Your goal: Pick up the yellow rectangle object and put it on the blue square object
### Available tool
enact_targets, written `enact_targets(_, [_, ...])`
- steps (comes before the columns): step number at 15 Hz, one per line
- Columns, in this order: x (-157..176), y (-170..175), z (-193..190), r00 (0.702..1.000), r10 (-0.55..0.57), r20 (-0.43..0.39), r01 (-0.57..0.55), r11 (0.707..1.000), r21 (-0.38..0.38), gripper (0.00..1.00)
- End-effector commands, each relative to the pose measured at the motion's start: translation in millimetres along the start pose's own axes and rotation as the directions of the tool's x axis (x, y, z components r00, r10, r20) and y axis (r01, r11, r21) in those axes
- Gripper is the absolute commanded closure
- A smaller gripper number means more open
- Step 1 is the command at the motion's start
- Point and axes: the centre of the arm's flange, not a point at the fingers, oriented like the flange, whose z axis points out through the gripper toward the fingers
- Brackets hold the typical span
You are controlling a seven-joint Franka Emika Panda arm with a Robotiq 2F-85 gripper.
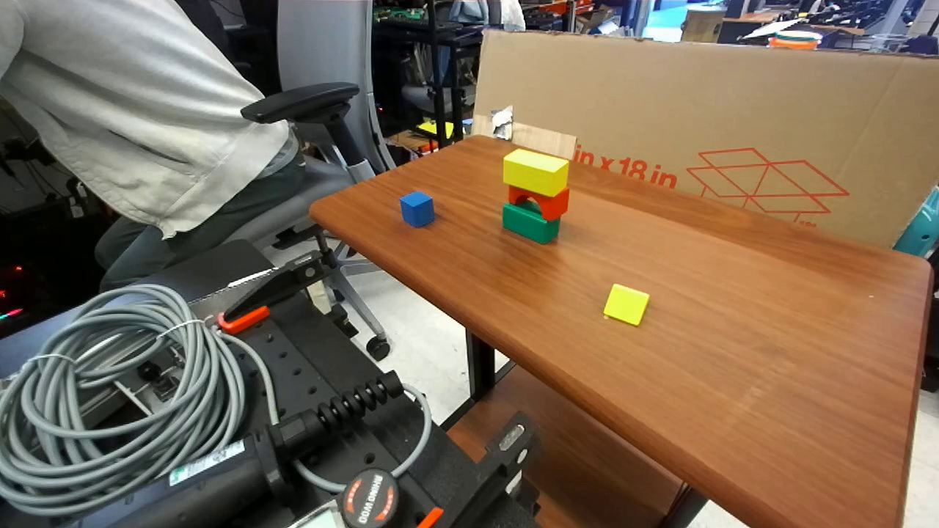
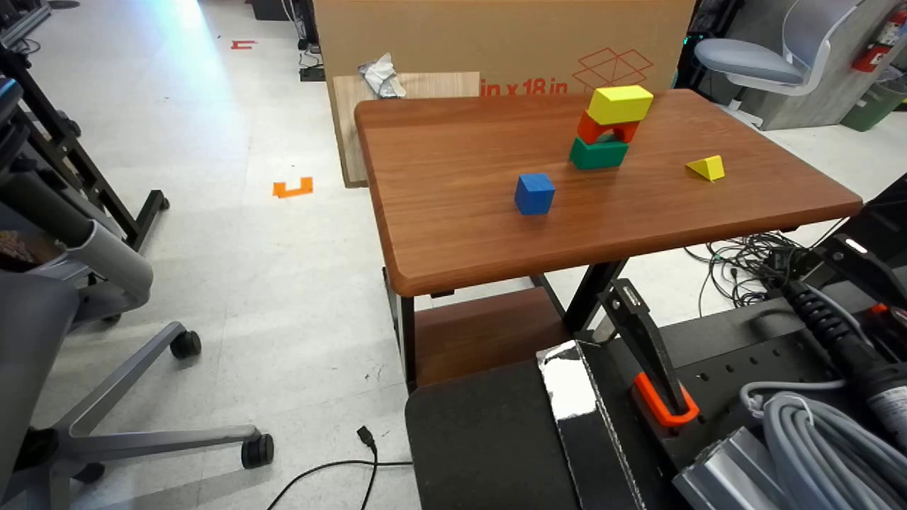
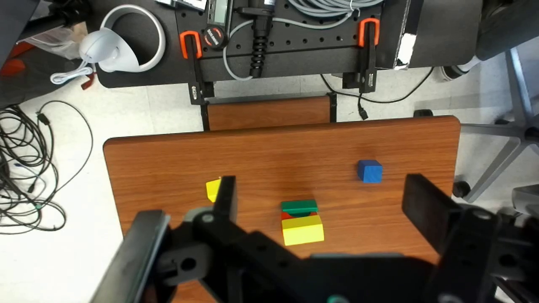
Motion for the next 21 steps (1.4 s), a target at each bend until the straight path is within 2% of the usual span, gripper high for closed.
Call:
enact_targets(1, [18, 5, 26, 0.999, 0.031, 0.029, -0.031, 0.999, -0.010, 0.00])
enact_targets(4, [33, 4, 55, 0.999, 0.024, 0.044, -0.024, 1.000, 0.009, 0.00])
enact_targets(6, [44, 3, 73, 1.000, -0.011, 0.018, 0.010, 1.000, 0.007, 0.00])
enact_targets(14, [98, -4, 134, 0.998, -0.030, -0.054, 0.032, 0.999, 0.035, 0.00])
enact_targets(21, [146, -19, 177, 0.998, -0.042, -0.040, 0.043, 0.998, 0.041, 0.00])
